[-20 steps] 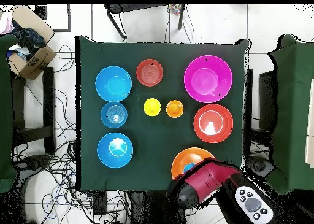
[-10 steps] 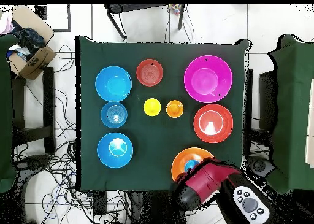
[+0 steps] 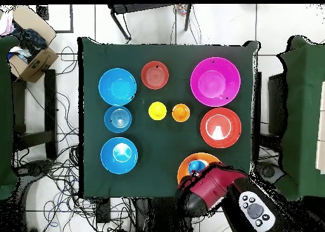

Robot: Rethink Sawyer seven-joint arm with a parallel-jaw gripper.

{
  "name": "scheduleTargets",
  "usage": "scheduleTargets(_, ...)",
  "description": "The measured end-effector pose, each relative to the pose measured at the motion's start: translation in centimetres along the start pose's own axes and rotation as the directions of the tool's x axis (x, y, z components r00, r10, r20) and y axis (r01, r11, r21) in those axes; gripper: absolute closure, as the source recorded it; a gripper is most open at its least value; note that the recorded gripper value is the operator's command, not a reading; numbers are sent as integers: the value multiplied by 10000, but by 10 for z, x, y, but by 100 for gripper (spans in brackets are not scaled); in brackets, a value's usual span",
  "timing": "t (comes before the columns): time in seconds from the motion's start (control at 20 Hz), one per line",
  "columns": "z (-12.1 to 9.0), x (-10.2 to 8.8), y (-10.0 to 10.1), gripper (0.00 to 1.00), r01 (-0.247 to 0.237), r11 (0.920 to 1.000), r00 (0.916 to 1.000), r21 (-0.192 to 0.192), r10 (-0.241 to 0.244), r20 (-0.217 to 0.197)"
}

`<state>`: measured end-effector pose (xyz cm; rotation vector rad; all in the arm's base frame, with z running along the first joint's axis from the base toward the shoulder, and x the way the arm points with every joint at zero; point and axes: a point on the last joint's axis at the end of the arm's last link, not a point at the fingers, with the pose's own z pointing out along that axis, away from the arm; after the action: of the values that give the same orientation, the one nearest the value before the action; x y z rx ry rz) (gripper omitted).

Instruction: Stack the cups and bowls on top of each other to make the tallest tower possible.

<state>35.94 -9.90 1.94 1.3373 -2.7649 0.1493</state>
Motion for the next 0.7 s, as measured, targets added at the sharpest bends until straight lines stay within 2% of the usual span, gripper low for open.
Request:
scheduleTargets(0.45, 1, 6, -4, 100, -149, 9998, 9998, 98, 150, -114)
scheduleTargets(0.7, 1, 5, -6, 100, -167, 9998, 9998, 140, 168, -46)
